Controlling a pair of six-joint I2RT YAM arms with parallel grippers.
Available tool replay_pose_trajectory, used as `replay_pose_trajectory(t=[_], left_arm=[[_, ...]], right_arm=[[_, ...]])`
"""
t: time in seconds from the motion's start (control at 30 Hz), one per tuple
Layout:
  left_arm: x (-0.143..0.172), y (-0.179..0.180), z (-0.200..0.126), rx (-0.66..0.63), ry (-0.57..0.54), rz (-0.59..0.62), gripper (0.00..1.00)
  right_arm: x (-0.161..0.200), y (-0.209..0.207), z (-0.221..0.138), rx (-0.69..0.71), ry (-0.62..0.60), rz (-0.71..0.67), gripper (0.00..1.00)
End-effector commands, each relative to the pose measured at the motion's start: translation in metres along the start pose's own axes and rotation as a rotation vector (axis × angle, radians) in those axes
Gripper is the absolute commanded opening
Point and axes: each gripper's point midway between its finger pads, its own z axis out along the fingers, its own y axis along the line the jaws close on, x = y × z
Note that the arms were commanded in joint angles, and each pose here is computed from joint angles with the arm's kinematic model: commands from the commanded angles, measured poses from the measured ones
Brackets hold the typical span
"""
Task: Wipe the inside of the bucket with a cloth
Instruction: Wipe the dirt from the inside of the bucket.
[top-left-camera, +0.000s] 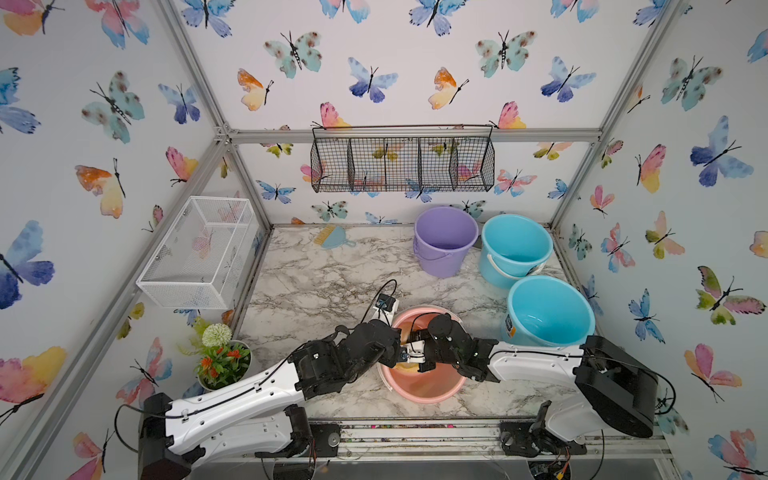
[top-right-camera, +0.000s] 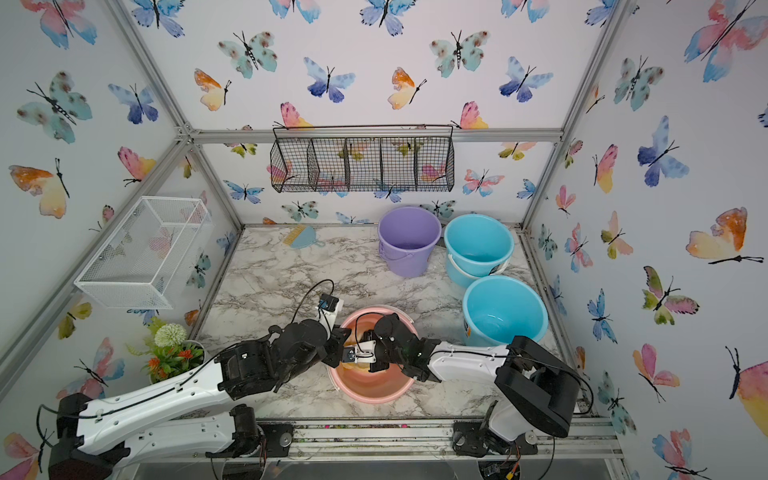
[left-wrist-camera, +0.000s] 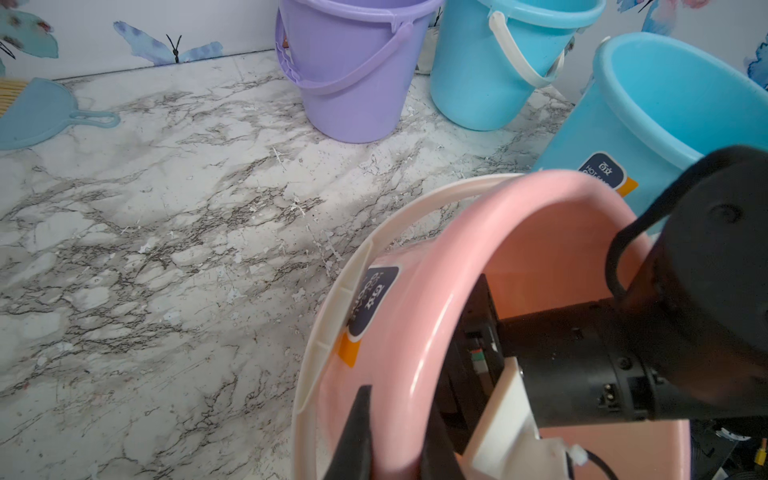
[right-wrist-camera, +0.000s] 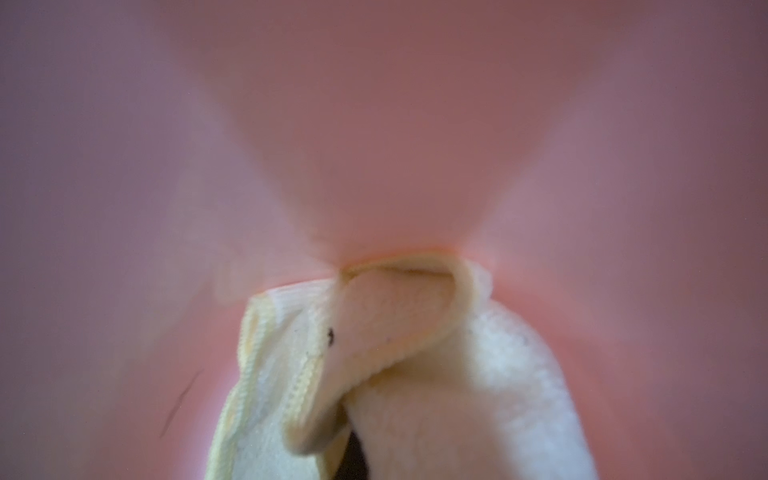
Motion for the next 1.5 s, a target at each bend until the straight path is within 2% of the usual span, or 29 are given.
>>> replay_pose_trajectory(t=[0.0,0.17,0.37,0.57,0.73,0.93,1.07,1.13,1.3,1.47], left_arm=[[-0.004,-0.019,-0.001,0.089,-0.003,-0.042,0.00],[-0.004,-0.020,0.000,0.093,-0.003,-0.043,0.00],[-0.004,-0.019,0.000,0.088,-0.004,-0.041,0.00],[-0.004,-0.018,-0.001,0.082,-0.003,-0.040,0.00],[-0.003,-0.017,-0.001,0.079,-0.001,-0.038,0.00],[-0.002,-0.017,0.001,0.077,0.001,-0.039,0.00],[0.000,-0.018,0.002,0.079,0.004,-0.039,0.00],[0.000,-0.017,0.002,0.078,0.004,-0.038,0.00],[0.000,-0.017,0.002,0.079,0.003,-0.039,0.00],[0.000,-0.016,0.001,0.079,-0.003,-0.050,0.00]], right_arm=[[0.004,-0.048,0.003,0.270,0.046,0.010,0.02],[0.026,-0.061,0.006,0.377,0.208,-0.127,0.02],[0.053,-0.059,0.007,0.367,0.412,-0.335,0.02],[0.076,-0.047,-0.004,0.212,0.586,-0.415,0.02],[0.093,-0.013,-0.019,-0.064,0.695,-0.398,0.02],[0.089,0.041,-0.047,-0.423,0.699,-0.258,0.02],[0.079,0.062,-0.057,-0.548,0.654,-0.185,0.02],[0.068,0.073,-0.059,-0.604,0.591,-0.145,0.02],[0.041,0.083,-0.053,-0.628,0.411,-0.052,0.02],[0.007,0.067,-0.041,-0.460,0.177,0.014,0.02]])
